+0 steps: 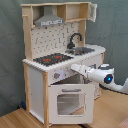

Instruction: Play with the kitchen

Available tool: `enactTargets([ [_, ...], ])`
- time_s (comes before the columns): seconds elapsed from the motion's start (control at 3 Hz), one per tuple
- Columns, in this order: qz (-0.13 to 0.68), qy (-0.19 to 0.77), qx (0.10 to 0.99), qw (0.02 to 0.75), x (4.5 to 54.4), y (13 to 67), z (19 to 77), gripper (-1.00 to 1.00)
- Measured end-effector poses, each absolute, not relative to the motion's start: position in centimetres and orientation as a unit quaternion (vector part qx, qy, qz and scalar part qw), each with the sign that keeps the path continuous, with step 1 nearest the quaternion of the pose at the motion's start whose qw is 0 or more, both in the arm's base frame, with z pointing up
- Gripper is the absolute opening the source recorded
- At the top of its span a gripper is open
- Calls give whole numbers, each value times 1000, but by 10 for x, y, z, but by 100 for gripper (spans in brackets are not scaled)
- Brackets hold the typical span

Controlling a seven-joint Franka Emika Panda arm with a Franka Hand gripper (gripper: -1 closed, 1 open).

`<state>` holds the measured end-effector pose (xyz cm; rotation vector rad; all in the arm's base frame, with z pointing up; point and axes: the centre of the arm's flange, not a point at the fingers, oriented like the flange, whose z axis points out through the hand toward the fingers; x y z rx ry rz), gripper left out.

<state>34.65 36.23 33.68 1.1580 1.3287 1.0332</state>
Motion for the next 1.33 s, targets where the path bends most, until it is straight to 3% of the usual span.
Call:
enactTargets([
  [1.33, 516, 463, 574, 436, 345, 364, 336, -100],
])
